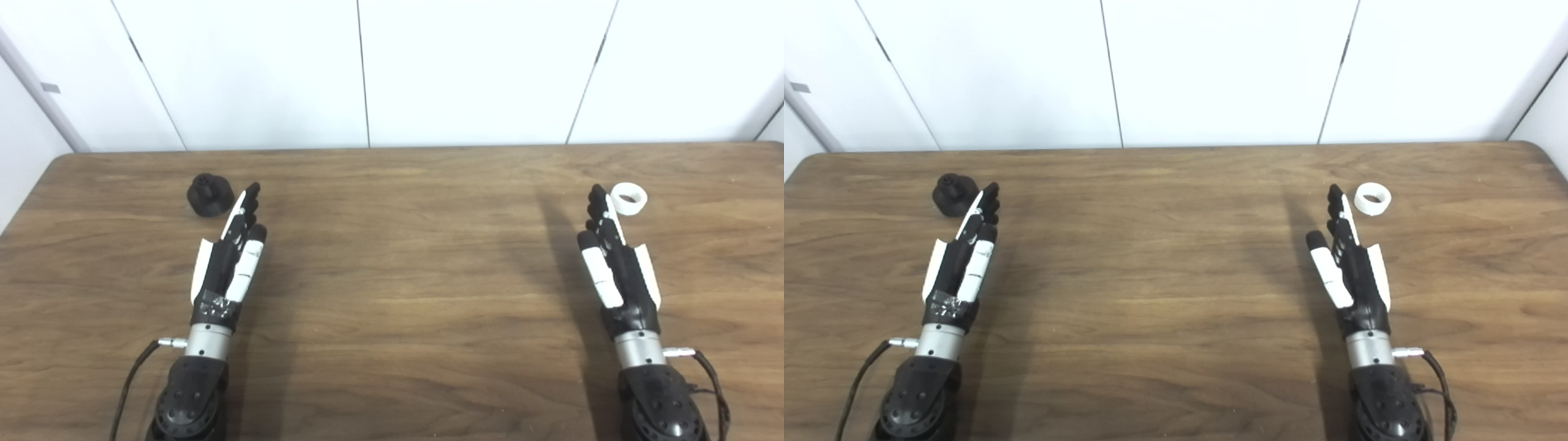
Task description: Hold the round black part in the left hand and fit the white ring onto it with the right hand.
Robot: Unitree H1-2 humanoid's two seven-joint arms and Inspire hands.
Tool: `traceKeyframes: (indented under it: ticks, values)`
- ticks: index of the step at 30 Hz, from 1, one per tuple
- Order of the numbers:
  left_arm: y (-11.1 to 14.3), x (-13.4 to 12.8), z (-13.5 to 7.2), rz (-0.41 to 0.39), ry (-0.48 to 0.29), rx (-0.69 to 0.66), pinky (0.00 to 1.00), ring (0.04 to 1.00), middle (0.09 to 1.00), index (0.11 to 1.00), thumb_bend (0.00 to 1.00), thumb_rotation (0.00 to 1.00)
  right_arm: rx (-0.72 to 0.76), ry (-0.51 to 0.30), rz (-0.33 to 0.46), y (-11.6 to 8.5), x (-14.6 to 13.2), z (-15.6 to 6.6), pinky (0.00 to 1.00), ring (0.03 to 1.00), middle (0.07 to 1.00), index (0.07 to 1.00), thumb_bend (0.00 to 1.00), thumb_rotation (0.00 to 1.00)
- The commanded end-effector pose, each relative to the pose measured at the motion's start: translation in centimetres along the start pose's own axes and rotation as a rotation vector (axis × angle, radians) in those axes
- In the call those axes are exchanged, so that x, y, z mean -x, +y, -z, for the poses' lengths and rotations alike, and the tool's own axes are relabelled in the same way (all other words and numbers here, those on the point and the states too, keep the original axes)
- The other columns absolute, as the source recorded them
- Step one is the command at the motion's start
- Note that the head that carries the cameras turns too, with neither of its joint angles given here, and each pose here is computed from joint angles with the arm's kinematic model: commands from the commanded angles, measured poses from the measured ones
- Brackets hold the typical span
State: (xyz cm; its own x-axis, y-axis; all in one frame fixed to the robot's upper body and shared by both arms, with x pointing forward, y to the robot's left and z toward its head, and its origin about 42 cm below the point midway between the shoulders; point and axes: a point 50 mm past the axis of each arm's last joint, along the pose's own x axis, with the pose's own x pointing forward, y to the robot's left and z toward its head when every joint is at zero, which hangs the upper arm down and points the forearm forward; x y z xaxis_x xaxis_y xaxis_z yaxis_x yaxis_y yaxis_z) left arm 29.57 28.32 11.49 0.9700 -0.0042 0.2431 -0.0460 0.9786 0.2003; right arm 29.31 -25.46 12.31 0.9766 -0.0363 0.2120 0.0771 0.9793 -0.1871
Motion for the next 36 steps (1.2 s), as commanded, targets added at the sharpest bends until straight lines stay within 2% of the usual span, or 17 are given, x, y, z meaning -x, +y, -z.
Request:
traceKeyframes:
  ticks: [1,10,17,24,30,33,34,36]
  values:
    - [0.1,2.5,2.0,-0.012,0.089,-0.006,1.00,1.000,1.000,0.981,0.65,0.88,0.005,0.032,0.000,-0.3,1.0,1.6,1.00,1.000,1.000,1.000,0.55,0.88]
    - [0.2,2.5,2.1,-0.007,0.093,-0.010,1.00,0.999,1.000,0.982,0.66,0.89,0.000,0.034,-0.001,-0.2,1.0,1.6,1.00,1.000,1.000,1.000,0.57,0.88]
    - [0.0,2.7,2.5,-0.008,0.088,0.003,0.99,0.999,1.000,0.983,0.65,0.85,0.003,0.038,0.001,-0.1,1.1,2.0,1.00,1.000,1.000,1.000,0.57,0.87]
    - [-0.5,2.2,2.7,-0.022,0.063,-0.073,0.94,0.972,0.977,0.958,0.72,0.82,0.022,0.031,-0.006,-0.4,1.2,2.9,1.00,1.000,1.000,0.999,0.49,0.89]
    - [-1.0,2.1,2.8,-0.028,0.051,-0.082,0.92,0.962,0.970,0.951,0.72,0.79,0.024,0.027,-0.021,-0.7,1.0,3.4,1.00,1.000,1.000,1.000,0.45,0.89]
    - [-0.9,1.8,2.5,-0.027,0.048,-0.106,0.91,0.965,0.978,0.953,0.72,0.69,0.018,0.027,-0.024,-0.7,0.9,3.4,1.00,1.000,1.000,1.000,0.43,0.87]
    - [-0.8,1.7,2.4,-0.026,0.042,-0.128,0.90,0.965,0.978,0.960,0.71,0.59,0.020,0.023,-0.027,-0.7,0.8,3.5,1.00,1.000,1.000,1.000,0.42,0.87]
    - [-0.7,1.5,2.2,-0.032,0.024,-0.169,0.90,0.965,0.979,0.966,0.72,0.51,0.016,0.017,-0.030,-0.7,0.7,3.7,1.00,1.000,1.000,1.000,0.42,0.87]
